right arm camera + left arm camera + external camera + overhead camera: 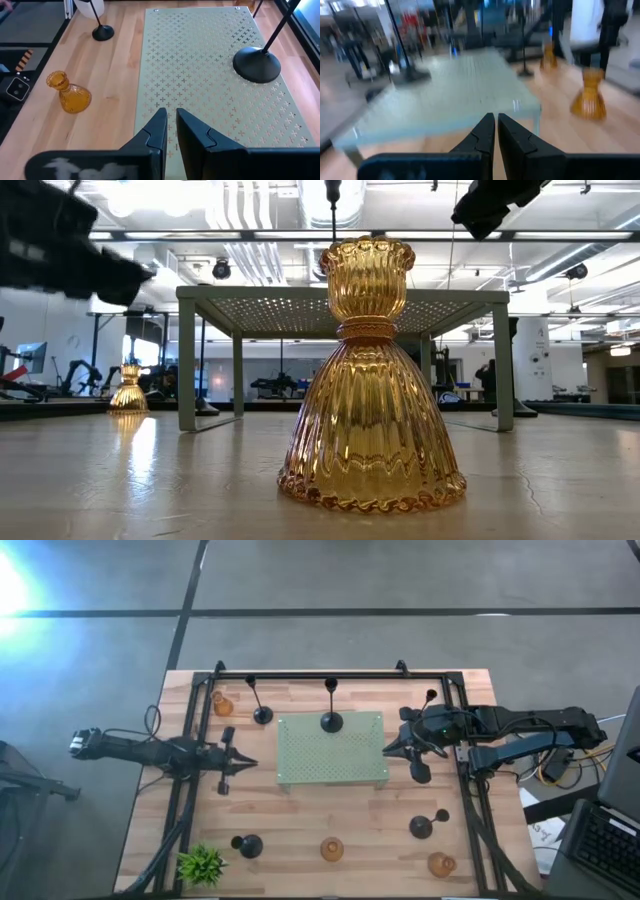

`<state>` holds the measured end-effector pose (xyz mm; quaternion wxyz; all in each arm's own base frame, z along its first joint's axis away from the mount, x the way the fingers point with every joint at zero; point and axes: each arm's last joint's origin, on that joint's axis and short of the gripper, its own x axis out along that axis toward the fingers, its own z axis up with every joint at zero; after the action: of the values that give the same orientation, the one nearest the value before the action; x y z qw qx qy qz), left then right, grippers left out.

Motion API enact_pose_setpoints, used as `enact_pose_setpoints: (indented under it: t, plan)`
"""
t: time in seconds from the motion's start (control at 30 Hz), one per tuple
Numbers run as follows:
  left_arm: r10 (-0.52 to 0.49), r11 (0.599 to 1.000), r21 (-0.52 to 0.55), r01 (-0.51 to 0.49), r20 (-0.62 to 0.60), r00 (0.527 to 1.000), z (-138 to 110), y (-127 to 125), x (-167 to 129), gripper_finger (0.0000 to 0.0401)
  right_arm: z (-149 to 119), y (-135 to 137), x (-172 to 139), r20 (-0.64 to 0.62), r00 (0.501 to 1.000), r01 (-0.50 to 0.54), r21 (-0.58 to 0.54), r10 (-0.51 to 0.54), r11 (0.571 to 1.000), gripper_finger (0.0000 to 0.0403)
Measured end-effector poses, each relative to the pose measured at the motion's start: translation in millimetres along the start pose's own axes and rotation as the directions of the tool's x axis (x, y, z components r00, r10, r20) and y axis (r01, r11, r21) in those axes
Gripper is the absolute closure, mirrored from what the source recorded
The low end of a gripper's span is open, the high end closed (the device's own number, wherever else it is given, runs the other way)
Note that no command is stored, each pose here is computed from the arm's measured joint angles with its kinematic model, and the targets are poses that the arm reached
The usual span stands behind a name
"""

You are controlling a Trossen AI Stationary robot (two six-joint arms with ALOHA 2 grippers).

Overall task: Pick & Place candle stick holders
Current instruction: Align the bottom left yellow candle holder with the black candle holder on the shelf

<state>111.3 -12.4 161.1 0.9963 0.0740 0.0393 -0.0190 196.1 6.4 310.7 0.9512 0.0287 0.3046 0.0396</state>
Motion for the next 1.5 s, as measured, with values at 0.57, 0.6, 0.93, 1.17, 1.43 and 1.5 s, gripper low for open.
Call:
enact_pose_setpoints:
  t: [0.57, 0.6, 0.93, 1.17, 1.43, 1.5]
  plan:
    - [0.503, 0.864, 0.005, -0.503, 0.044, 0.863, 10.7, 15.8, -3.7, 0.0373, 1.9, 0.1, 0.1, 0.019, 1.000, -0.001, 0.001, 0.001, 1.000, 0.0369]
    - [0.550, 0.835, 0.001, -0.550, 0.027, 0.835, 9.7, 17.2, -4.3, 0.0373, 1.9, 0.1, 0.1, 0.019, 1.000, -0.001, 0.001, 0.001, 1.000, 0.0369]
    - [0.705, 0.709, 0.003, -0.705, -0.015, 0.709, 8.2, 23.1, -7.5, 0.0368, 2.7, 0.1, 0.5, 0.031, 1.000, -0.001, 0.001, 0.001, 1.000, 0.0369]
    - [0.734, 0.679, 0.013, -0.734, -0.030, 0.678, 6.7, 26.8, -7.3, 0.0309, 5.7, 0.2, 0.4, 0.063, 0.998, -0.002, -0.005, 0.003, 1.000, 0.0369]
    - [0.813, 0.574, -0.056, -0.817, -0.084, 0.576, 0.6, 37.0, -6.4, 0.0235, 7.6, -0.5, 0.4, 0.083, 0.996, 0.025, -0.051, -0.020, 0.998, 0.0369]
    - [0.818, 0.564, -0.054, -0.824, -0.099, 0.566, -1.5, 39.9, -5.1, 0.0230, 8.3, -1.0, 0.4, 0.090, 0.995, 0.041, -0.050, -0.036, 0.998, 0.0369]
